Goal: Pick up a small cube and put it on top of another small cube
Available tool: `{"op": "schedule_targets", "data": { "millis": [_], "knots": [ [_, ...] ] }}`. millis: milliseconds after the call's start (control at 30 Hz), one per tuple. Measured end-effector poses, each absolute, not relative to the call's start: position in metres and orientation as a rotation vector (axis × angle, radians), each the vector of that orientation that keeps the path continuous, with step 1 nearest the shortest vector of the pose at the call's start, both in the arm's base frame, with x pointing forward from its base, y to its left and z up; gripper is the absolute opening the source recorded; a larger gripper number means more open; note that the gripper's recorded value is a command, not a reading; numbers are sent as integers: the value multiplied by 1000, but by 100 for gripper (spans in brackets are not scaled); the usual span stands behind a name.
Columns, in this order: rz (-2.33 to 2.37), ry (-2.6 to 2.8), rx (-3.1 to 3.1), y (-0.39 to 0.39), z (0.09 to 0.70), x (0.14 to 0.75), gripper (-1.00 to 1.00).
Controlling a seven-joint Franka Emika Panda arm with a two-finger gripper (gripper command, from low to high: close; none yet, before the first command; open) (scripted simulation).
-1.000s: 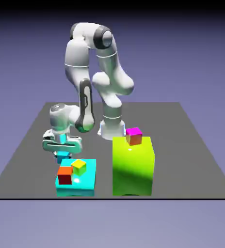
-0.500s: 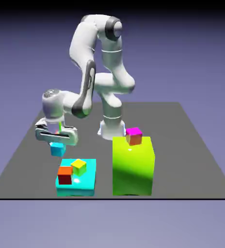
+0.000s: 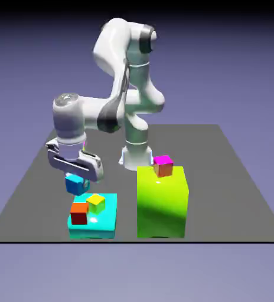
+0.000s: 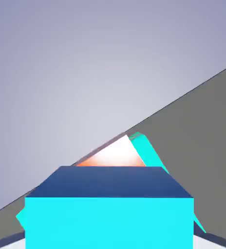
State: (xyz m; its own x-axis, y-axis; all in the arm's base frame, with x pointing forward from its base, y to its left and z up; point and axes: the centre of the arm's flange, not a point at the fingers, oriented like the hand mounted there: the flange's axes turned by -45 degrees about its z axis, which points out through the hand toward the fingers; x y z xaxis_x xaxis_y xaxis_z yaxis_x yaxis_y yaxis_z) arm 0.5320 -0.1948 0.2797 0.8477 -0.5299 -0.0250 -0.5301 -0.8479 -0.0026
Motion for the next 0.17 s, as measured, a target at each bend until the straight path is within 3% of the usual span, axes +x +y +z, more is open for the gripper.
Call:
{"op": "schedule_targets", "data": {
  "millis": [33, 100, 167],
  "knots": [
    [37, 865, -3011, -195, 268, 531, 100],
    [37, 865, -3013, -195, 268, 531, 100],
    [37, 863, -3012, -195, 306, 533, 100]
  ]
}}
